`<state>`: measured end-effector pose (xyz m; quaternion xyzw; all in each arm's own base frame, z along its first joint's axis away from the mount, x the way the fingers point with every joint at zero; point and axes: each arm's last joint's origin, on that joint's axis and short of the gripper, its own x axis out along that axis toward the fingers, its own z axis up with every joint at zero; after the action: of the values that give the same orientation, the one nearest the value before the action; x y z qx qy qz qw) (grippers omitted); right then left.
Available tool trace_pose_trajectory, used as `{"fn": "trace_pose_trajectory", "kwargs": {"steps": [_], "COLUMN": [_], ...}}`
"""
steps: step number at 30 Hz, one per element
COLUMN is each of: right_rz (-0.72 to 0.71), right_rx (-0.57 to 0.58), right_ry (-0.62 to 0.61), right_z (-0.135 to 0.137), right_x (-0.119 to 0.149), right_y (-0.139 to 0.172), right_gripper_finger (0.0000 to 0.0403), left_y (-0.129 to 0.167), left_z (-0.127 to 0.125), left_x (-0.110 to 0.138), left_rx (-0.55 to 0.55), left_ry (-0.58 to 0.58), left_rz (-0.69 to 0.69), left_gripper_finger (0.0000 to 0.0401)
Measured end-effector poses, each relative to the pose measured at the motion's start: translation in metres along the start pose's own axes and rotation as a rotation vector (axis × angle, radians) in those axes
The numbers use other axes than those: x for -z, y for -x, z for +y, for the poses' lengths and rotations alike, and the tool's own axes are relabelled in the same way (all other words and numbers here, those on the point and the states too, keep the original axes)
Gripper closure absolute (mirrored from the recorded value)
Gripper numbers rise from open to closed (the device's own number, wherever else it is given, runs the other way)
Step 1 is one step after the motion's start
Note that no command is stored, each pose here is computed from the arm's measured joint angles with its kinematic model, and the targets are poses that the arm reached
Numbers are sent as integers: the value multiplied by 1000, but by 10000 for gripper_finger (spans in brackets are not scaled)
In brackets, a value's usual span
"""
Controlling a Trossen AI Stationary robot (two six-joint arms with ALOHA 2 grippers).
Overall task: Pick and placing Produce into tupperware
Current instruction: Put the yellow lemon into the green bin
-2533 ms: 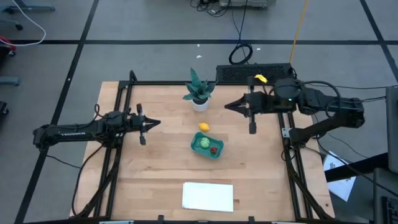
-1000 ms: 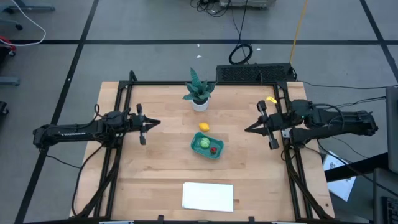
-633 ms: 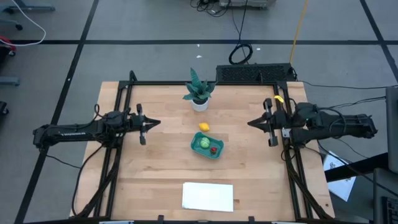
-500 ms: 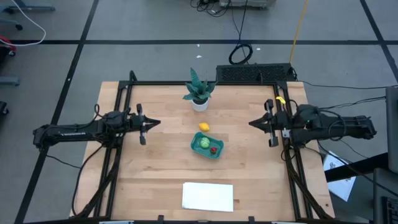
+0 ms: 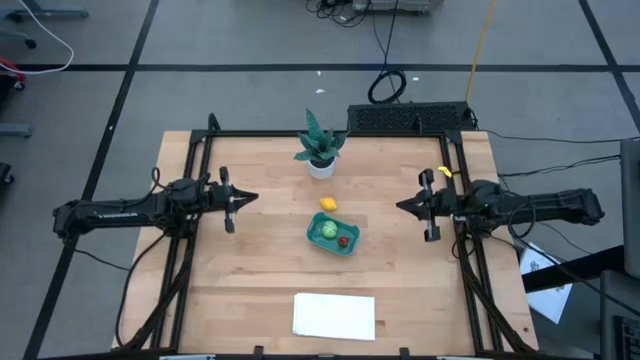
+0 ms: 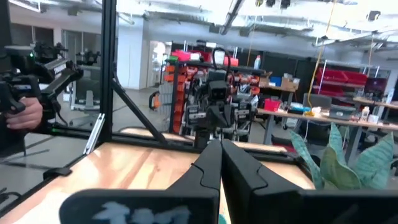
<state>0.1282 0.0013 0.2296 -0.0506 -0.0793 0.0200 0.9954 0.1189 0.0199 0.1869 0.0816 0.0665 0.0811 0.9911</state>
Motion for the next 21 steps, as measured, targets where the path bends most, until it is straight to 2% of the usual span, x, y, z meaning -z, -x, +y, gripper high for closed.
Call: {"fn": "trace_pose_trajectory", "kwargs": {"steps": [6, 21], "right_rz": [-21, 34], "right_rx": [30, 54], "right_ry": [9, 25], "right_z": [-2, -4], "right_x": [14, 30], "right_y": [3, 6], "right_gripper_finger": [403, 403], "left_y": [0, 0], "left_z": [0, 0], "left_x": [0, 0], "left_rx": [0, 1], "left_ry": [3, -5], "left_rz": [-1, 5], "left_gripper_finger": [375, 375]}}
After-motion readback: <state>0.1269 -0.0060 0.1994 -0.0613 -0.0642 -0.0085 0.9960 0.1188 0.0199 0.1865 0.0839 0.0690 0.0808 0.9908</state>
